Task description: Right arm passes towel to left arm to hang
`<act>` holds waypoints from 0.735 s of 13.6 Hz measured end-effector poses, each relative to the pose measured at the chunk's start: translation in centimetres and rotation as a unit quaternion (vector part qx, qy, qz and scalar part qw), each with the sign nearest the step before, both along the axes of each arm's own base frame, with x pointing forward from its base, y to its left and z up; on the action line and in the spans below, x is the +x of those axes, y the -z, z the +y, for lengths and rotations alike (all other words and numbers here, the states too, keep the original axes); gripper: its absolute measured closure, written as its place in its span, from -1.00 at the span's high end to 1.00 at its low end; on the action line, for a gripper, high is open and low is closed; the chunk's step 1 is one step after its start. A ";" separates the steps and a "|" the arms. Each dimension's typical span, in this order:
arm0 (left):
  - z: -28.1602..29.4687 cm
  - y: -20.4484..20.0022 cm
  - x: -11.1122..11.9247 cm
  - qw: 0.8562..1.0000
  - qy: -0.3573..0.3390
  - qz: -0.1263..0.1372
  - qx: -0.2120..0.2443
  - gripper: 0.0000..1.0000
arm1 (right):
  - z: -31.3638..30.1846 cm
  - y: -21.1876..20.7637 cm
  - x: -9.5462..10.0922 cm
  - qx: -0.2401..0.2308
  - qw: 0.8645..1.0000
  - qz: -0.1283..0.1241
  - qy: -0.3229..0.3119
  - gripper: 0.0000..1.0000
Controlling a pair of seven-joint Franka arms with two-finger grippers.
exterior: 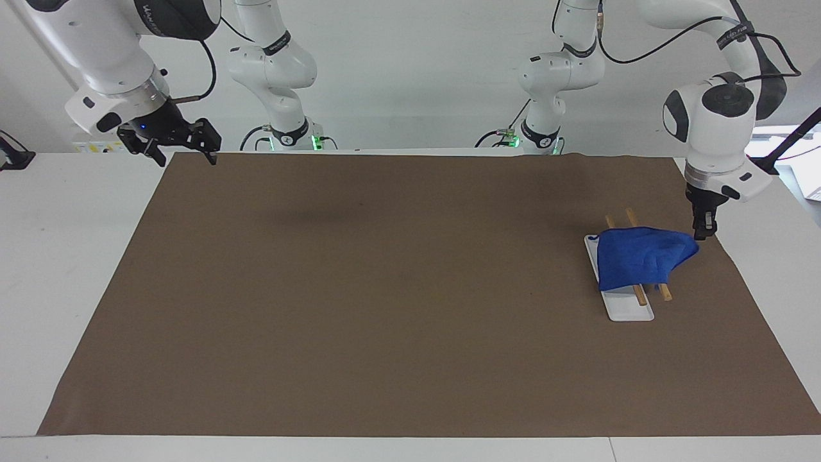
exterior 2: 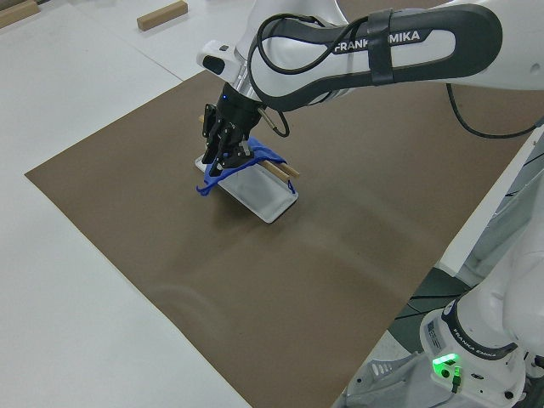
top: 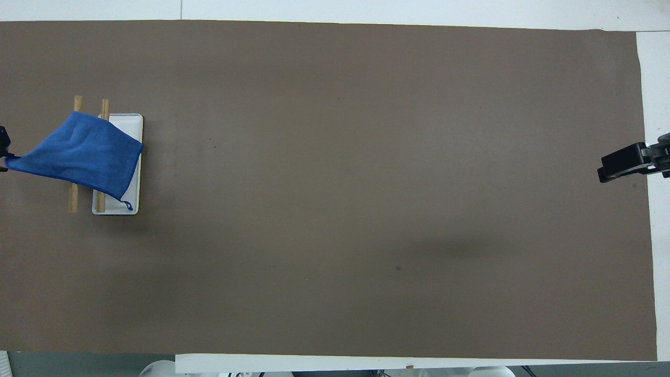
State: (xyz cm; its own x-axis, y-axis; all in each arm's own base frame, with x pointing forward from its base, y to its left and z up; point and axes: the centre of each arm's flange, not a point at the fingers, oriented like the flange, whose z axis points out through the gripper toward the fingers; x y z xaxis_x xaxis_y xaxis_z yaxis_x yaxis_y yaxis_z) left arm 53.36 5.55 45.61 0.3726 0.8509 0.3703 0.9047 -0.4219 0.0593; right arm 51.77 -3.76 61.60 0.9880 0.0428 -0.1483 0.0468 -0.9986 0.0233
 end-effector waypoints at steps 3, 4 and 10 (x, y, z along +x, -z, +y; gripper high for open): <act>-4.7 -2.7 -0.1 0.998 0.045 0.048 -0.015 0.67 | -0.2 -0.1 -0.4 -0.001 1.000 -0.005 0.002 1.00; -6.2 -4.3 -0.2 0.994 0.078 0.072 -0.021 0.94 | -0.2 -0.1 -0.4 -0.001 1.000 -0.006 0.002 1.00; -8.2 -16.0 -1.6 0.910 0.371 0.168 -0.070 1.00 | -0.4 -0.5 0.2 -0.007 0.999 -0.033 0.002 1.00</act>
